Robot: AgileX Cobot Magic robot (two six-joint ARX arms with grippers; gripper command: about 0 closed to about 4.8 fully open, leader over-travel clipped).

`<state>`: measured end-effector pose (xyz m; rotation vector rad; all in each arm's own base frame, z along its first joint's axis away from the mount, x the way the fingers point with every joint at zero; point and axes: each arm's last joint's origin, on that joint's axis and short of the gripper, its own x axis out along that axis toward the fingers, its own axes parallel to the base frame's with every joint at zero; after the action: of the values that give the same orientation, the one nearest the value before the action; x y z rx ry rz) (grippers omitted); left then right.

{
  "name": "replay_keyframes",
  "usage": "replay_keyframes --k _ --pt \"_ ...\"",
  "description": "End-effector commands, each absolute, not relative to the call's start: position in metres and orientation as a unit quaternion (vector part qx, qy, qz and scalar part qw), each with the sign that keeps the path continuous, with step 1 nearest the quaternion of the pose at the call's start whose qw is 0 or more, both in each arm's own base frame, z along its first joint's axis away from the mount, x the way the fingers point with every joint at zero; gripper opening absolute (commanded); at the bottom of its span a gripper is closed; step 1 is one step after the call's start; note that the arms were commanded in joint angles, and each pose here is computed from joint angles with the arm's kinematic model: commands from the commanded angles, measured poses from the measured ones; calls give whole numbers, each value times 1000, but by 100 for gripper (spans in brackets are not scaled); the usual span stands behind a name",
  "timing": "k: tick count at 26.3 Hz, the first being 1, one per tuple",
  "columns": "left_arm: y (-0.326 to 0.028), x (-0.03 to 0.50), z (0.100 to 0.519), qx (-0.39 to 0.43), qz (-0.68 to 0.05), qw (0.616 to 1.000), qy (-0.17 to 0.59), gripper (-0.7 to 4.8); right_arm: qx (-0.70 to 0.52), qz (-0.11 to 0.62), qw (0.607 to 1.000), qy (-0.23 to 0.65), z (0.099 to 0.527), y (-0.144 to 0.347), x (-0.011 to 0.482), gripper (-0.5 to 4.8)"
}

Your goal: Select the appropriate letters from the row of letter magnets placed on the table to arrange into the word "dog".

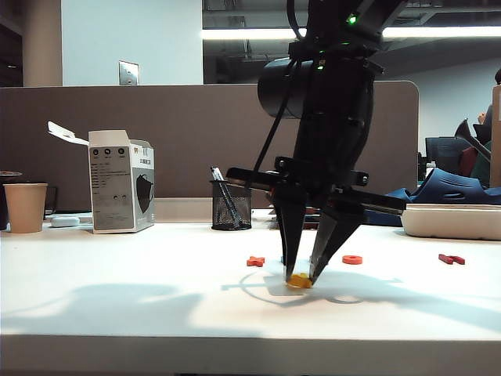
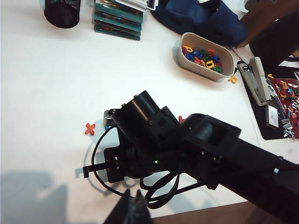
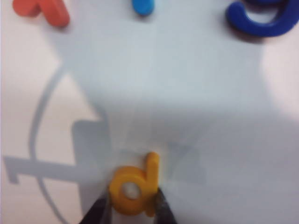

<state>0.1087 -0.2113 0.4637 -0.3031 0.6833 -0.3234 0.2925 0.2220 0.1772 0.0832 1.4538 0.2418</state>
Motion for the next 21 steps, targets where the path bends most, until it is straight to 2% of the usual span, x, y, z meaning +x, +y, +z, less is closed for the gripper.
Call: replay_keyframes --k 1,11,14,19,21 --pt "-210 109 465 -153 -155 919 328 -5 39 111 743 658 178 223 293 54" --pt "-210 109 465 -153 -155 919 328 -5 38 108 742 661 178 222 292 72" --pt "-210 109 465 -153 -155 919 328 -5 36 106 740 664 178 221 292 123" --pt "-210 109 465 -153 -155 919 328 -5 36 106 740 663 178 221 292 125" --pt "-210 109 465 -153 -155 919 328 -5 37 108 741 662 179 221 292 153"
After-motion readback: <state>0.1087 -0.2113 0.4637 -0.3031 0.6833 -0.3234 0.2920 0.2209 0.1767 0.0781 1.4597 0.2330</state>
